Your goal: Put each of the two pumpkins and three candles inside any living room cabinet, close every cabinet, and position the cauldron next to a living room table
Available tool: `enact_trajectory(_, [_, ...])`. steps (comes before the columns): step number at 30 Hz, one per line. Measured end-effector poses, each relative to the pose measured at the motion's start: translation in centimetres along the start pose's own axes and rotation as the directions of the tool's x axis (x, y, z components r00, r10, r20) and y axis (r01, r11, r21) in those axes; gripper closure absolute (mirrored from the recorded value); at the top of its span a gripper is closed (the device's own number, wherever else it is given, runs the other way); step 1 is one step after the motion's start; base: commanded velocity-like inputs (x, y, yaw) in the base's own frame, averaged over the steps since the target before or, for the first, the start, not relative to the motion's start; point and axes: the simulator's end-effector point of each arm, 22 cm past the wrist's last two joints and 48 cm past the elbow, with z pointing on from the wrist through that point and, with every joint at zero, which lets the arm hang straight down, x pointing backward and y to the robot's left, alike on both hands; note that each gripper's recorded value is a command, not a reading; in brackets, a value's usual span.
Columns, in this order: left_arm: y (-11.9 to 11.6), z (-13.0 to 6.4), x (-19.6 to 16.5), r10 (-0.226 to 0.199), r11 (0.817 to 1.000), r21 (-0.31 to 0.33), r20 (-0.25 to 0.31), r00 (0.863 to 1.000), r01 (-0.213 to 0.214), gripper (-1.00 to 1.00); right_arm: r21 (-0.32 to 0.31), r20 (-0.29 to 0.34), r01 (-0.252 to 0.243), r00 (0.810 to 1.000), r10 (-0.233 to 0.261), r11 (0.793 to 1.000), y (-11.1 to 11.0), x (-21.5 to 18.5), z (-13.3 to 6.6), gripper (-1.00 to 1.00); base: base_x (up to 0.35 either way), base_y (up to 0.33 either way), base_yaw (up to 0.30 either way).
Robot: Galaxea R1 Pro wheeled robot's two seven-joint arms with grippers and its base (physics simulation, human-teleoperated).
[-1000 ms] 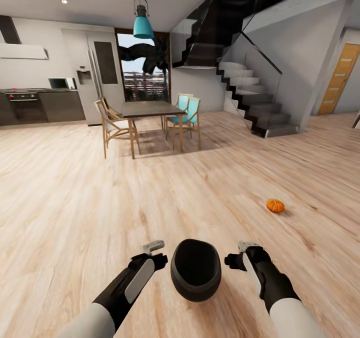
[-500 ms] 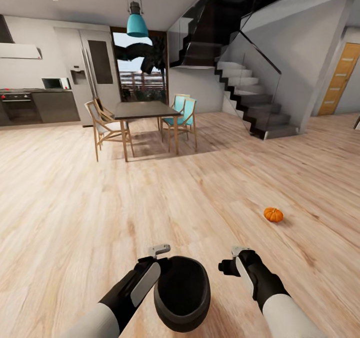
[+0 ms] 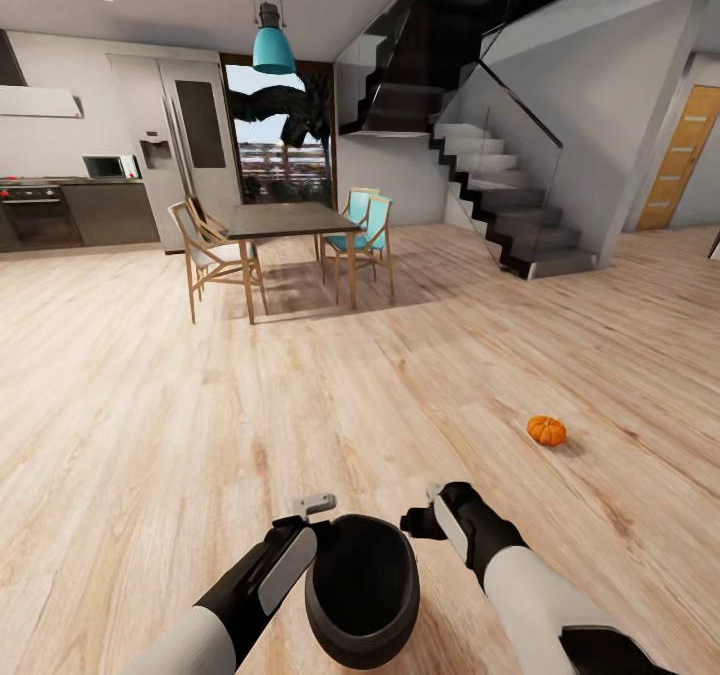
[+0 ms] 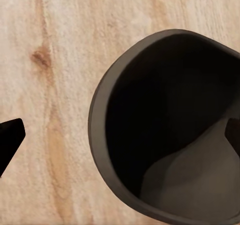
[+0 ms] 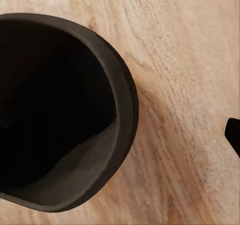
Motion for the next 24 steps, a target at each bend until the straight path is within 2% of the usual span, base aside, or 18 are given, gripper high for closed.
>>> enact_trajectory(7, [0.1, 0.3, 0.5, 0.005, 1.000, 0.001, -0.014, 1.000, -0.005, -1.00, -0.016, 0.022, 0.006, 1.000, -0.005, 1.000, 1.4, -0.3, 0.3, -1.00, 0.000, 0.000, 0.000])
enact_trajectory(14, [0.0, 0.3, 0.6, 0.013, 1.000, -0.006, -0.014, 1.000, -0.013, -1.00, -0.013, 0.005, 0.017, 1.000, -0.016, 1.000, 1.4, 0.6, 0.7, -1.00, 0.000, 0.000, 0.000])
enact_trajectory(15, [0.1, 0.3, 0.6, 0.013, 1.000, -0.008, -0.014, 1.000, -0.013, -1.00, -0.003, 0.003, 0.043, 0.999, -0.043, 0.999, 1.4, 0.8, 0.8, -1.00, 0.000, 0.000, 0.000])
enact_trajectory(19, [0.2, 0.3, 0.5, 0.009, 1.000, -0.008, -0.015, 1.000, -0.009, -1.00, 0.011, 0.004, 0.086, 0.996, -0.086, 0.996, 1.4, 0.9, 0.8, -1.00, 0.000, 0.000, 0.000])
enact_trajectory(24, [0.2, 0.3, 0.5, 0.004, 1.000, -0.007, -0.016, 1.000, -0.004, -1.00, 0.015, 0.006, 0.102, 0.995, -0.102, 0.995, 1.5, 0.7, 0.8, -1.00, 0.000, 0.000, 0.000])
